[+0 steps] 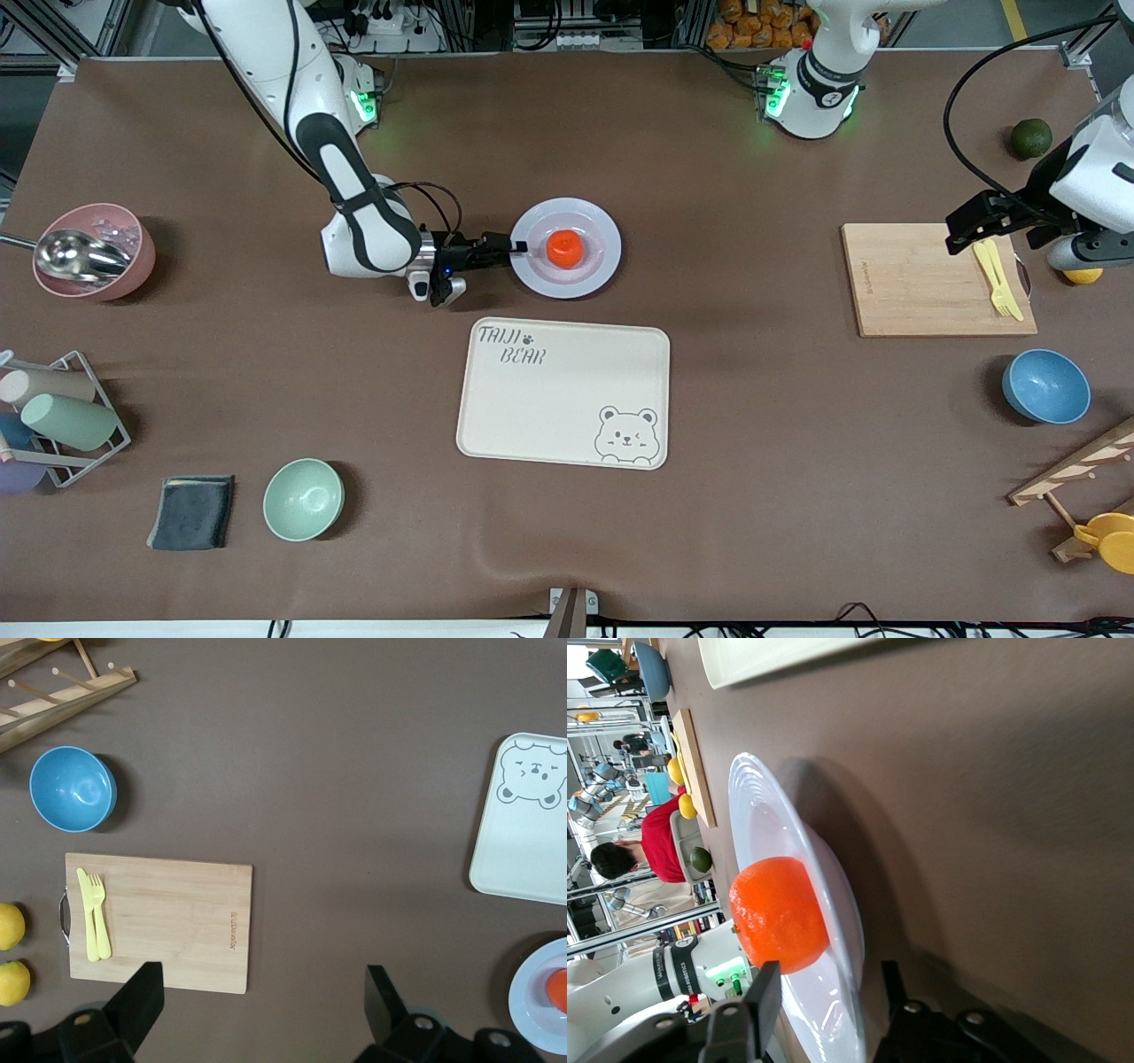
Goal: Place orange and plate with both arms
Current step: 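Grip the white plate rim with the right gripper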
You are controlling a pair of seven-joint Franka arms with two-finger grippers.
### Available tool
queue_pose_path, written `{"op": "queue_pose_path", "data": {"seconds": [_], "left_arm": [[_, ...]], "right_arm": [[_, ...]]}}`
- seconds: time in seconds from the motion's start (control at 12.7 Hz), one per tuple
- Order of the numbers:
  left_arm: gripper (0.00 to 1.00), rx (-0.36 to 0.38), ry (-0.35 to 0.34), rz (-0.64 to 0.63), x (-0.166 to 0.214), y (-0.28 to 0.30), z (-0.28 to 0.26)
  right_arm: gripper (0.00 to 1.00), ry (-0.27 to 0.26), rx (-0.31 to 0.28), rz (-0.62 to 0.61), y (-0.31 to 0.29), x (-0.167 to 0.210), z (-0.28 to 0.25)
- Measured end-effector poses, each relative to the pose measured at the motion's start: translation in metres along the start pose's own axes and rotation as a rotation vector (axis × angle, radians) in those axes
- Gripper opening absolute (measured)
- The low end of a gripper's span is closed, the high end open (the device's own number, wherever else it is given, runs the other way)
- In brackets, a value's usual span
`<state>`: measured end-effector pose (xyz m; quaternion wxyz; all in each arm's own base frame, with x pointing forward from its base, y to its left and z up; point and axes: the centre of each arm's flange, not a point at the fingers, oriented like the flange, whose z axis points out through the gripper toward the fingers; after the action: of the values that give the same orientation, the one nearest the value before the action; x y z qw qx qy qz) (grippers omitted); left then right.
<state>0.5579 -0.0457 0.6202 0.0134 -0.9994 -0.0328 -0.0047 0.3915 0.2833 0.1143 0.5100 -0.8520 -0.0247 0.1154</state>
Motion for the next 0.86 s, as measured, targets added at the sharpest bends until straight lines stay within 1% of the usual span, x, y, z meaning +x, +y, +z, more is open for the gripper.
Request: {"op": "queue_pose_path", "data": {"seconds": [0.08,0.16,0.24,0.31,0.39,0.47,0.71,0.86], "left_arm": [[1.0,0.0,-0.001,-0.001,0.0001,-0.0006,0.0006],[1.0,0.0,-0.002,-0.001,0.0,-0.0004,0.0011],[1.0,0.0,-0.002,0.001,-0.0001,0.0004,0.0011],[1.0,0.0,-0.001,0.003,-0.0002,0.0015,0.001],[1.0,0.0,-0.001,0.004,-0.0002,0.0021,0.001],[1.0,0.0,-0.001,0.004,-0.0002,0.002,0.001],[1.0,0.0,-0.002,0.0,0.0003,0.0,0.0016],[1.0,0.0,-0.002,-0.002,0.0006,-0.0013,0.0017]], "right_arm": [[0.48,0.001,0.003,-0.001,-0.0017,-0.0017,0.0042],[0.38,0.002,0.003,-0.007,-0.0027,-0.0027,0.0065],[0.37,0.005,0.004,-0.015,-0.0029,-0.0027,0.007],[0.29,0.007,0.004,-0.018,-0.0028,-0.0025,0.0068],[0.15,0.008,0.004,-0.019,-0.0028,-0.0025,0.0068],[0.06,0.009,0.005,-0.021,-0.0032,-0.002,0.0067],[0.07,0.015,0.008,-0.027,-0.0055,0.0013,0.0058],[0.07,0.015,0.027,-0.035,-0.0107,0.0057,0.0054]]}}
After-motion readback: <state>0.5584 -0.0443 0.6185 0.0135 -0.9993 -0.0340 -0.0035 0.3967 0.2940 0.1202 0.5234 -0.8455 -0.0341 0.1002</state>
